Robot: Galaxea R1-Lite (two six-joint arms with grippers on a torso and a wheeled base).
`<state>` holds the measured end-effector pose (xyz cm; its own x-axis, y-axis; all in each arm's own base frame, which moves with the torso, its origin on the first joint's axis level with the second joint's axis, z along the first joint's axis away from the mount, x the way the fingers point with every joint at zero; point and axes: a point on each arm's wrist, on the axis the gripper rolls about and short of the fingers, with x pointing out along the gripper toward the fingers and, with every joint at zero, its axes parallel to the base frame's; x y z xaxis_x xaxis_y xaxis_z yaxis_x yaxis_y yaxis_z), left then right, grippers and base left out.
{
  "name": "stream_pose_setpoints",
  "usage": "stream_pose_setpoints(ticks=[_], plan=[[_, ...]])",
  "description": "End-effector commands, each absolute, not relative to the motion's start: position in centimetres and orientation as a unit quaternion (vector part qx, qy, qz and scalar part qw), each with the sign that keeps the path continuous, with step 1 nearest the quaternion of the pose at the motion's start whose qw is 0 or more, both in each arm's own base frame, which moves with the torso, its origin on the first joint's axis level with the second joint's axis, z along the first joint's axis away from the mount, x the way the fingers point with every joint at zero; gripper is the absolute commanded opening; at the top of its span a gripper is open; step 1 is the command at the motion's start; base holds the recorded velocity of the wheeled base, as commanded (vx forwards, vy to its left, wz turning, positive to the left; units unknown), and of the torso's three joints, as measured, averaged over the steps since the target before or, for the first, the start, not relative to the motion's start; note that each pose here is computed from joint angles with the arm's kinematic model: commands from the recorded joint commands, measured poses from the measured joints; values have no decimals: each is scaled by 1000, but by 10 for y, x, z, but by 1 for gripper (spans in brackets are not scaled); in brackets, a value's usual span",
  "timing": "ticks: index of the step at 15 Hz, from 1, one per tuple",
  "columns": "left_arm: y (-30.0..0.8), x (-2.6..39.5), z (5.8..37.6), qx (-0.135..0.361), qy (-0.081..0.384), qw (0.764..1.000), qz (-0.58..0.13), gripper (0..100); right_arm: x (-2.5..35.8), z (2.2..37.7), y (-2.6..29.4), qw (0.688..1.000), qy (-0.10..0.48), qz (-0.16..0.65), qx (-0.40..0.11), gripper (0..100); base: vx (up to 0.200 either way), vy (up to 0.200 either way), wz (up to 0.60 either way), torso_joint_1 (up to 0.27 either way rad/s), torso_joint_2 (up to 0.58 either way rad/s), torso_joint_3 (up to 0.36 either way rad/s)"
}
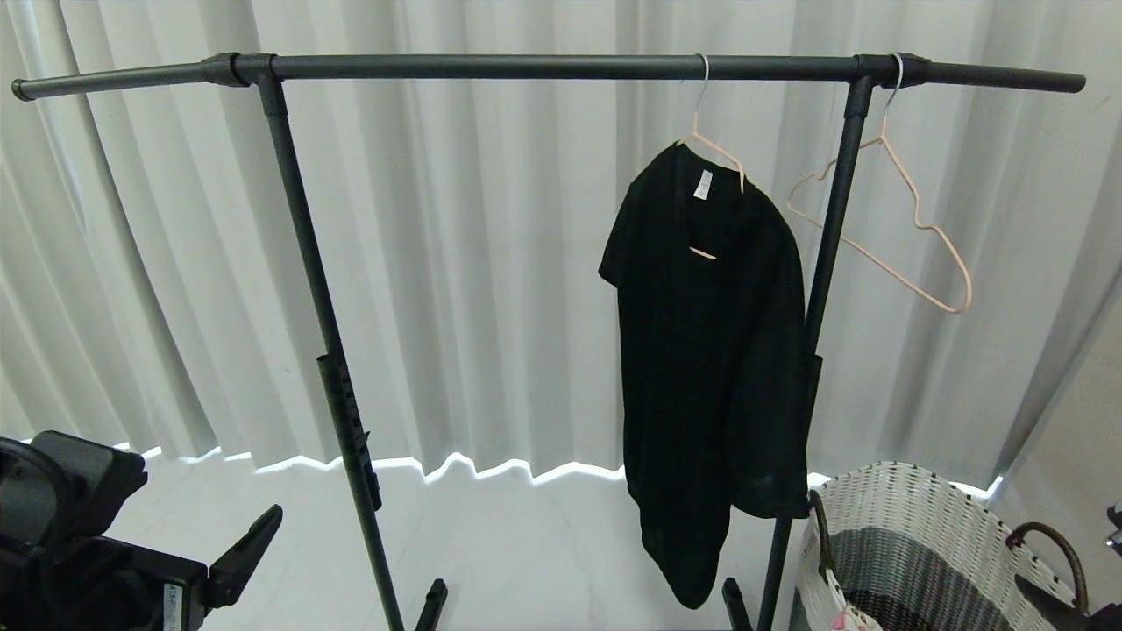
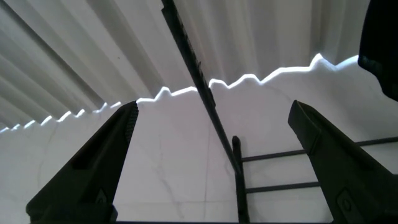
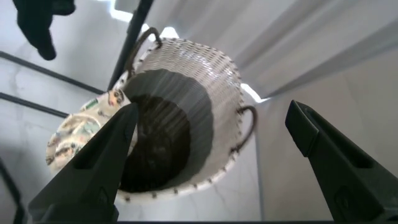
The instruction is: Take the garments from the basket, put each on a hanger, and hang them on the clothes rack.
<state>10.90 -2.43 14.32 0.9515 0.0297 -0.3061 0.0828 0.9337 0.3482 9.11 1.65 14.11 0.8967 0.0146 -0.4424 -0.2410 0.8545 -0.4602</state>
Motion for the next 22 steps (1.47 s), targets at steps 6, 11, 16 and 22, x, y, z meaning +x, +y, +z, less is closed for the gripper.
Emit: stream_pose_setpoints(ticks=[6, 11, 16, 22], plan=[[-27, 111, 147, 181, 149, 972, -20, 100, 111, 118, 21, 911, 300, 92, -268, 100, 0, 0, 0, 0, 0, 0], [-39, 109, 151, 211, 129, 966, -76, 100, 139, 88, 28, 888, 369, 97, -255, 100, 0, 0, 0, 0, 0, 0], [-40, 109, 149, 209, 133, 966, -78, 100, 160, 63, 30, 864, 421, 115, -251, 100, 0, 0, 0, 0, 0, 0], [-38, 103, 140, 216, 146, 962, -82, 100, 174, 37, 31, 838, 469, 117, -252, 100, 0, 0, 0, 0, 0, 0]])
